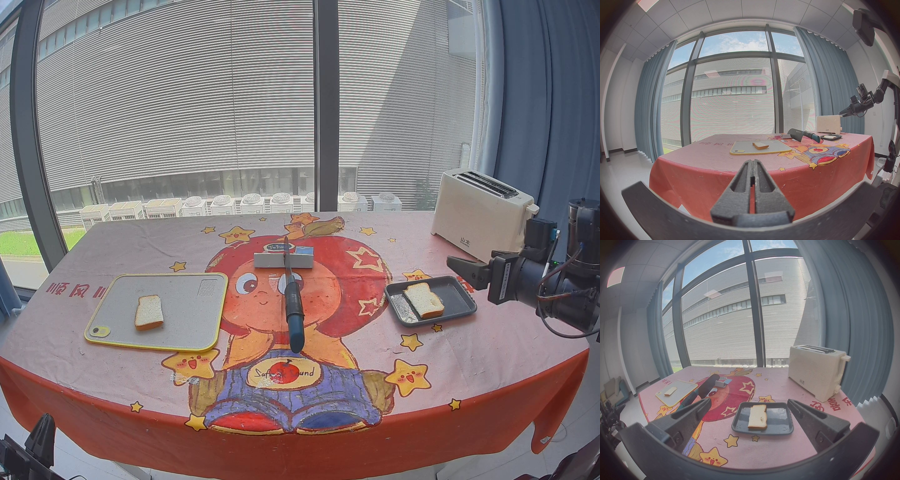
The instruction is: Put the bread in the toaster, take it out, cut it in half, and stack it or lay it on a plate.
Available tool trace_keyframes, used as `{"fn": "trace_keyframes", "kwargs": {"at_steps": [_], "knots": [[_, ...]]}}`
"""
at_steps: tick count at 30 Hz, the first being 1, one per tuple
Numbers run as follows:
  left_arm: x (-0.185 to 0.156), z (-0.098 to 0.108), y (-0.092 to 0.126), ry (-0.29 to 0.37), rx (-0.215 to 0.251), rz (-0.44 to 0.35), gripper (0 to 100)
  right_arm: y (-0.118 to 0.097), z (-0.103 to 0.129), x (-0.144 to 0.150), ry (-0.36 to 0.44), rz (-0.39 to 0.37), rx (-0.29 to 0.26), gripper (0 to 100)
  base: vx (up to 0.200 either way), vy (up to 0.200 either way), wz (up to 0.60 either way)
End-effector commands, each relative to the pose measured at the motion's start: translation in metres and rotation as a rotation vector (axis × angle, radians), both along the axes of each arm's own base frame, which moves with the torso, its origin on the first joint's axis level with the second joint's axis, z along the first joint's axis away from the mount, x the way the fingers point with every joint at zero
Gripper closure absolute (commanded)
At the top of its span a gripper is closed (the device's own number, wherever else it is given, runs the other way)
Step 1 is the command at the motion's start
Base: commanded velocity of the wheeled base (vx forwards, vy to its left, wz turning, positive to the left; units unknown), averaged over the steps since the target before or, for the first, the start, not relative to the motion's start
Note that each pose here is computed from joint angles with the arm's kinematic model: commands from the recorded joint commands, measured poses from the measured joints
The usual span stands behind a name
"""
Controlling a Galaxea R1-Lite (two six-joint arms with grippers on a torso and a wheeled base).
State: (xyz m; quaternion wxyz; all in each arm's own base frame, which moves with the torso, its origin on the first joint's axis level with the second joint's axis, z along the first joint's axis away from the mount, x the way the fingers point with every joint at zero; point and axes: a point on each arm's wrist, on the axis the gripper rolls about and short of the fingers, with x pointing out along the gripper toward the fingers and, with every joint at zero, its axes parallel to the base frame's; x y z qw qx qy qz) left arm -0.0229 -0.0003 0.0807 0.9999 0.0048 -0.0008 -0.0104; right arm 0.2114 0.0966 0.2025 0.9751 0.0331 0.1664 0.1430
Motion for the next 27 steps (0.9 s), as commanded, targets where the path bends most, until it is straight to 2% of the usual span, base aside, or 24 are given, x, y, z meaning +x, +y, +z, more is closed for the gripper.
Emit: {"fn": "trace_keyframes", "kwargs": {"at_steps": [1,6,14,19,27], "knots": [[0.0,-0.005,0.0,0.001,0.0,0.001,100,-0.012,0.019,-0.017,-0.081,-0.032,0.031,0,0.0,0.0,0.0],[0.0,-0.005,0.0,0.001,0.0,0.001,100,-0.03,0.032,-0.029,-0.147,-0.107,0.052,0,0.0,0.0,0.0],[0.0,-0.005,0.0,0.001,0.0,-0.001,100,-0.053,0.031,-0.052,-0.188,-0.18,0.038,0,0.0,0.0,0.0],[0.0,-0.005,0.0,0.001,0.0,-0.001,100,-0.065,0.032,-0.07,-0.228,-0.223,0.047,0,0.0,0.0,0.0],[0.0,-0.005,0.0,0.001,0.0,0.001,100,-0.08,0.023,-0.1,-0.27,-0.279,0.009,0,0.0,0.0,0.0]]}}
